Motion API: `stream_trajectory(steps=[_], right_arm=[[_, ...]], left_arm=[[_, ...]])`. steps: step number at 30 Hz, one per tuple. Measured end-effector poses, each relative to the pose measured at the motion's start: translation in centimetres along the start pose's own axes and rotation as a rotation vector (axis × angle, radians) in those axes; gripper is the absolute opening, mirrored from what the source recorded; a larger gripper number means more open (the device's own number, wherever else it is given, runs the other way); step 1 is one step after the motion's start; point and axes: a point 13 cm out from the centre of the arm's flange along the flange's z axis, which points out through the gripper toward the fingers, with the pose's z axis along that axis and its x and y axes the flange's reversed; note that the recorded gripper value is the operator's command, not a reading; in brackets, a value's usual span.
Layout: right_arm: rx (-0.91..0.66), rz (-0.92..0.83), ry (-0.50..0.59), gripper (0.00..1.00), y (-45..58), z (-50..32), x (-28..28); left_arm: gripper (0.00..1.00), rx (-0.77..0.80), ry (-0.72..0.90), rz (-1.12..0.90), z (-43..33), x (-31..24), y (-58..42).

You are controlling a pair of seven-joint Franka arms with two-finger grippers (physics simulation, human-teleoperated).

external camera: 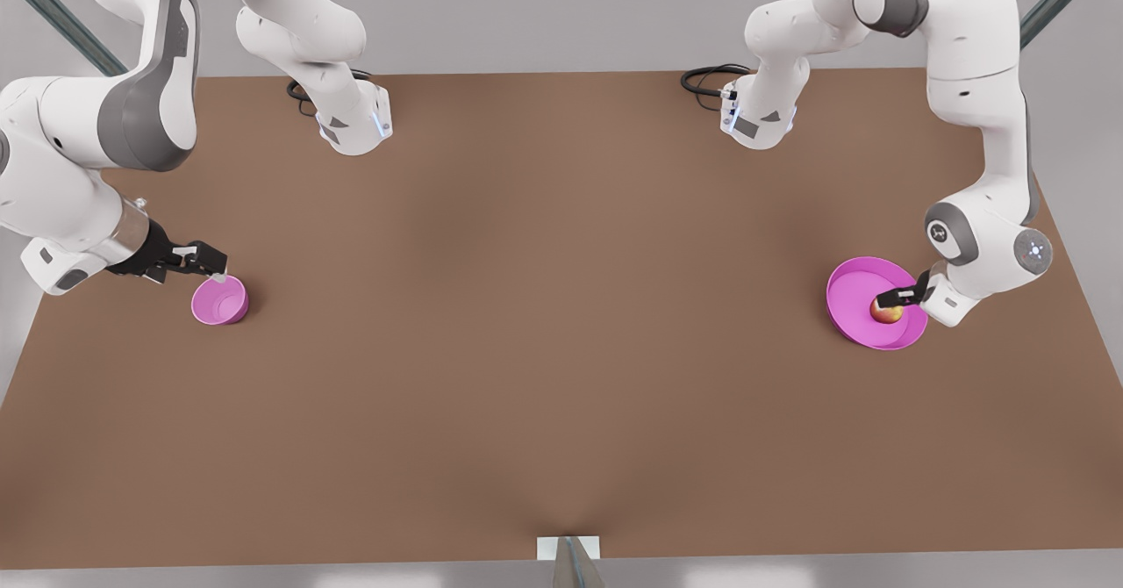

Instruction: Use the left arm to pick up the apple from the plate, transfer it to the gripper of the right arm, and then use the right arm to place it into the bowl

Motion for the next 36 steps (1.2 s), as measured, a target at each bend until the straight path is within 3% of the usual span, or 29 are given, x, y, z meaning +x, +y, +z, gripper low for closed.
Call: stream_trajectory(steps=[24, 28, 36], right_arm=[[-0.001, -0.006, 0.005, 1.00, -0.7, 0.3, -0.1], [-0.001, -0.008, 0.005, 1.00, -0.7, 0.3, -0.1], [-0.002, -0.015, 0.007, 1.00, -0.7, 0.4, -0.1]], left_arm=[[1.00, -0.012, -0.012, 0.054, 5.8, -1.0, 1.3], [0.83, -0.013, -0.013, 0.061, 5.9, -1.0, 1.3], [0.82, -0.013, -0.004, 0.072, 6.4, -0.8, 1.3]])
